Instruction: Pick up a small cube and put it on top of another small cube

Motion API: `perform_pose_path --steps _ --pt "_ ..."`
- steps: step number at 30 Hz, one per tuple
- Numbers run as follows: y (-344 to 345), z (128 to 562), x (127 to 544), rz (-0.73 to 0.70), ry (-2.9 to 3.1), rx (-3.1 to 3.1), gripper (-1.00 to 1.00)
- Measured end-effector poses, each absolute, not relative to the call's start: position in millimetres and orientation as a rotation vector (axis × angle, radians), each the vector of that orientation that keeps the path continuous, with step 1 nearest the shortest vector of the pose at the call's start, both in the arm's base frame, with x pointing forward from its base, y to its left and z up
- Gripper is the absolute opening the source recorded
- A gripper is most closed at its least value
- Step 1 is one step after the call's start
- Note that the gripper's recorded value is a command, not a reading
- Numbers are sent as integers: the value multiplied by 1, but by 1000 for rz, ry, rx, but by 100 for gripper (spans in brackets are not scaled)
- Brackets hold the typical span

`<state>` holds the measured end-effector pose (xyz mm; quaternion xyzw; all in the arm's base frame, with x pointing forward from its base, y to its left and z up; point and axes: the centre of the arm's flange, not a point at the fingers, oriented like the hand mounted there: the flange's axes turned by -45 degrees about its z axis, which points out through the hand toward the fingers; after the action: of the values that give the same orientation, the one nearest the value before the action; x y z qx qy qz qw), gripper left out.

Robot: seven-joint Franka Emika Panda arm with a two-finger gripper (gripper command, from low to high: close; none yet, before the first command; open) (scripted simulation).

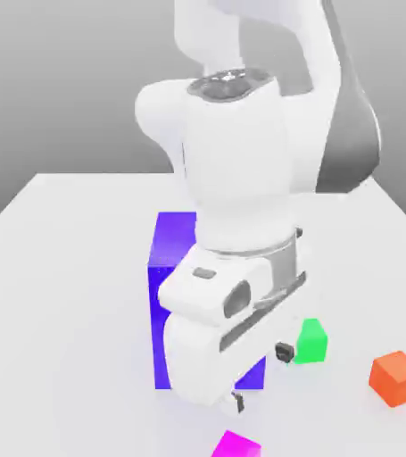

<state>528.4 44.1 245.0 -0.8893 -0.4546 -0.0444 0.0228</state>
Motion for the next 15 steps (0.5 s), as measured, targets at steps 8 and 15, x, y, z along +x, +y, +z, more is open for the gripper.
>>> perform_pose_path --steps 8,15 --pt "40 134 521 -2 -1599 -2705 -100" --pt "40 133 520 2 -1599 -2704 -100"
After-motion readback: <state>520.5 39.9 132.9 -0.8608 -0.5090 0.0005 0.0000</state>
